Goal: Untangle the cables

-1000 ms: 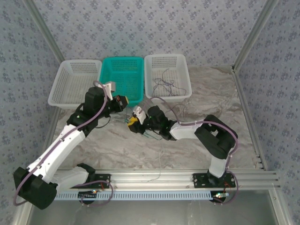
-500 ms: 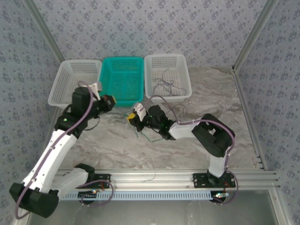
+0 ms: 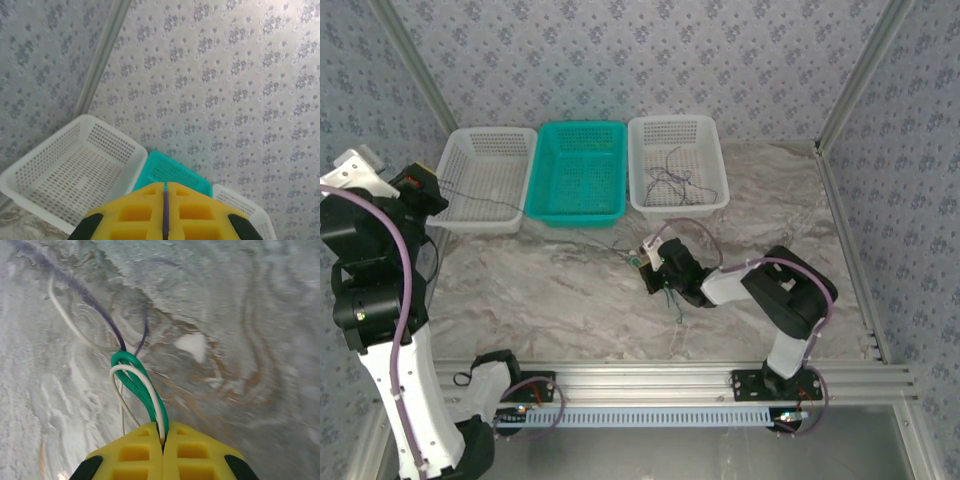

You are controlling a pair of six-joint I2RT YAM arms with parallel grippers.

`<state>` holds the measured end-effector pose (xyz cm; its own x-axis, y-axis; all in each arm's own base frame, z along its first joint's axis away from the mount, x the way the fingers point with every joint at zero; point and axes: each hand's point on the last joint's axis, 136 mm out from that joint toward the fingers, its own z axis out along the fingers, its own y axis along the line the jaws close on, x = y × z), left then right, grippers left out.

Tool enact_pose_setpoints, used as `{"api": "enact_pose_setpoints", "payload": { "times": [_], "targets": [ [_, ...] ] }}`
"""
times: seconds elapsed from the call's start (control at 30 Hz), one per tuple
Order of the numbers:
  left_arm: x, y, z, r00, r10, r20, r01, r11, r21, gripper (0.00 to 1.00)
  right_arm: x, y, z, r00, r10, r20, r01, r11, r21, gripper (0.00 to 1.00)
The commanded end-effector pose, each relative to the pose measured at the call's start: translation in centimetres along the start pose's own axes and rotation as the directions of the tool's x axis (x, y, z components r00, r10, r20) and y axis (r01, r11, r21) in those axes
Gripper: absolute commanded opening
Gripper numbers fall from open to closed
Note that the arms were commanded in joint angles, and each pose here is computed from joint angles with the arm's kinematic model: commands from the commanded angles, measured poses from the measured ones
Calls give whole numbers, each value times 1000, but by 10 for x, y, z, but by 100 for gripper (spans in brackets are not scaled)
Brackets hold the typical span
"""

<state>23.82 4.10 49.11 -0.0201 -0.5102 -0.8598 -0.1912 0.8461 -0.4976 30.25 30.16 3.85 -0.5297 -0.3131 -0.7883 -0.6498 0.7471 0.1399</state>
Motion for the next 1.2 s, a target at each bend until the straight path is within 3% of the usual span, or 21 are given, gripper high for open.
{"api": "enact_pose_setpoints", "payload": {
  "times": [0.0,0.1,0.17,0.37,0.47,0.63,0.7,0.73,0.77,0.83,1.0,1.17],
  "targets": [
    [21,18,18,998,16,-69,-20,998,-63,0,12,-25,-21,999,31,-40,-27,995,99,0],
    [28,29,20,997,16,-74,-23,995,-98,0,12,-38,-32,997,57,-58,-47,986,158,0],
    [21,37,15,998,40,-49,-47,988,-146,0,16,-63,-44,985,166,-54,-145,949,280,0],
    [-30,40,-3,991,101,82,-78,964,-253,0,57,-141,-100,856,506,106,-469,673,572,0],
    [-65,26,-14,977,118,180,-70,966,-250,0,73,-155,-112,841,530,109,-470,616,632,1],
    [-98,12,-23,957,128,260,-65,968,-241,0,78,-165,-115,840,534,97,-456,597,660,3],
    [-93,-12,-11,968,94,235,-73,993,-96,0,59,-155,-105,867,492,83,-440,675,592,8],
    [-83,-29,1,980,69,186,-72,997,11,0,44,-145,-98,888,453,75,-419,734,534,17],
    [-77,-52,11,988,51,147,-74,985,156,0,28,-131,-91,914,402,59,-382,801,461,34],
    [-61,-82,27,999,14,51,-31,935,354,0,1,-113,-87,946,321,47,-313,864,395,64],
    [-52,-115,33,999,-21,-37,37,841,539,0,-81,-85,-121,951,234,200,-283,921,269,100],
    [-40,-137,34,994,2,-108,64,797,601,0,-164,-12,-156,944,84,319,-69,996,-59,100]
  ]
}}
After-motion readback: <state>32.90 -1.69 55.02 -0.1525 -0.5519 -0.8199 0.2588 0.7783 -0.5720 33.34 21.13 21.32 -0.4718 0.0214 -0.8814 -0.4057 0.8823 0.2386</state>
